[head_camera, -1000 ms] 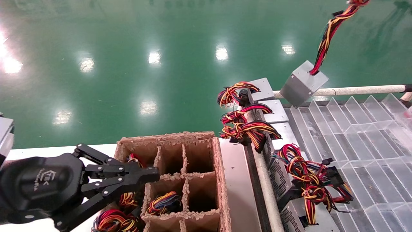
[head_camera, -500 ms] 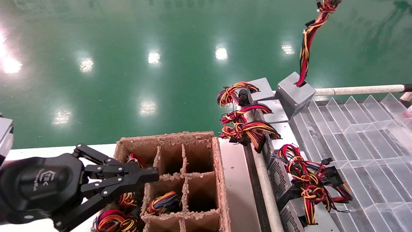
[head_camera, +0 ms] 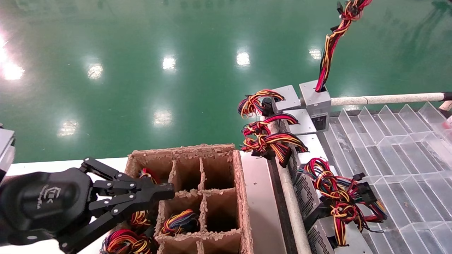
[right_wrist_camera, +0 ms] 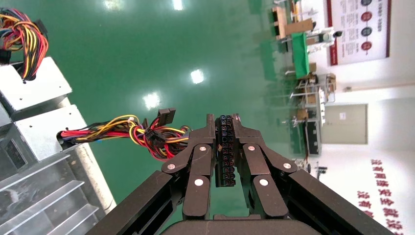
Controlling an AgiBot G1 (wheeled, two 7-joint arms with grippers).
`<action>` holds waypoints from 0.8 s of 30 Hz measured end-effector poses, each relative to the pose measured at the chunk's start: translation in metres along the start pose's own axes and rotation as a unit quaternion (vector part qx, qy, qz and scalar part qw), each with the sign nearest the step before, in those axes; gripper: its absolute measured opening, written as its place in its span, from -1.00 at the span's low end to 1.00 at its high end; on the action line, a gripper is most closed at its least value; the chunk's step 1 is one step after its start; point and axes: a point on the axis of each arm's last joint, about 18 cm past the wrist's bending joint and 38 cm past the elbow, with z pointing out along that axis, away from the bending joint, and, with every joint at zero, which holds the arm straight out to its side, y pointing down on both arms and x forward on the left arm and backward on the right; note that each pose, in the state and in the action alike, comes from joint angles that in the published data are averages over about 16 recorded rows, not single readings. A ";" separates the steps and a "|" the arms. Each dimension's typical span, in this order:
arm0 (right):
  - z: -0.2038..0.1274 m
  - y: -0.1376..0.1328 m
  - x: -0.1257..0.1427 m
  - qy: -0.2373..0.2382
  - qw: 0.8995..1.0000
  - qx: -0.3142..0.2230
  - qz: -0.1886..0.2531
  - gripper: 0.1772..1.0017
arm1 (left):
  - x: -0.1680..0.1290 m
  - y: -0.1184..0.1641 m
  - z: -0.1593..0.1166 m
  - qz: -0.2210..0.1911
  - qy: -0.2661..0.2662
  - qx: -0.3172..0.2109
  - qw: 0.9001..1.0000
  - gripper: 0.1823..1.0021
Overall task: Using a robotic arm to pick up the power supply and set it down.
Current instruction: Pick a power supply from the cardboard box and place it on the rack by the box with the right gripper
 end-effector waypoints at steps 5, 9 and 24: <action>0.005 0.013 -0.007 -0.003 1.000 -0.019 0.012 -0.86 | 0.000 0.000 0.000 0.000 0.000 0.000 1.000 -0.98; 0.009 0.024 -0.013 -0.006 0.999 -0.034 0.023 -0.86 | 0.000 0.000 0.000 0.000 0.000 0.000 1.000 -0.98; 0.030 0.040 -0.057 -0.066 0.996 -0.031 0.046 -0.86 | 0.000 0.000 0.000 0.000 0.000 0.000 1.000 -0.98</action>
